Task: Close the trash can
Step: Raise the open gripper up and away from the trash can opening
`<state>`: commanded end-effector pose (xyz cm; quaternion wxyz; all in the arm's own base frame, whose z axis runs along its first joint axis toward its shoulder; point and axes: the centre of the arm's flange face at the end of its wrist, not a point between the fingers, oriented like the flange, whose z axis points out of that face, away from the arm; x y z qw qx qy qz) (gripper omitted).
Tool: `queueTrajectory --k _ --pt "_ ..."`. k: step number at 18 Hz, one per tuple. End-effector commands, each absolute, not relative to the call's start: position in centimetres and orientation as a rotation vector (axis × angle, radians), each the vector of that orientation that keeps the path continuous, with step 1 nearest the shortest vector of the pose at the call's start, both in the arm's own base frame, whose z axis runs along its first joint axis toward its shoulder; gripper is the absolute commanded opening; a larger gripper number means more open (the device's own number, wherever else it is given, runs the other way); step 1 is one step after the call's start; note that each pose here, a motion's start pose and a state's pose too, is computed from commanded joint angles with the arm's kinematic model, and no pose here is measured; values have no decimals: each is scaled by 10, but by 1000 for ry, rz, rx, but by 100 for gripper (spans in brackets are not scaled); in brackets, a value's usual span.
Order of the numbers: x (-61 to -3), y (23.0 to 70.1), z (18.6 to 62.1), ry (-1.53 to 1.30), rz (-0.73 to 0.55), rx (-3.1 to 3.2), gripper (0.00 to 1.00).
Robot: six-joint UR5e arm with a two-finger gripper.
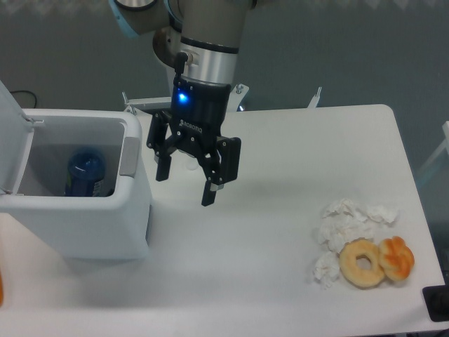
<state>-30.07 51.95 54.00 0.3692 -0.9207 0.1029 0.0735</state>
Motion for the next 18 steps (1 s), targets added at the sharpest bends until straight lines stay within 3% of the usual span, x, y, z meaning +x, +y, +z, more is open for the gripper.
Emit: queueTrajectory --k 8,14,18 --pt "-273 529 566 68 90 -2330 100" --pt "-240 519 587 -289 -149 -2257 100" --pt "-223 504 612 -305 -145 -2219 100"
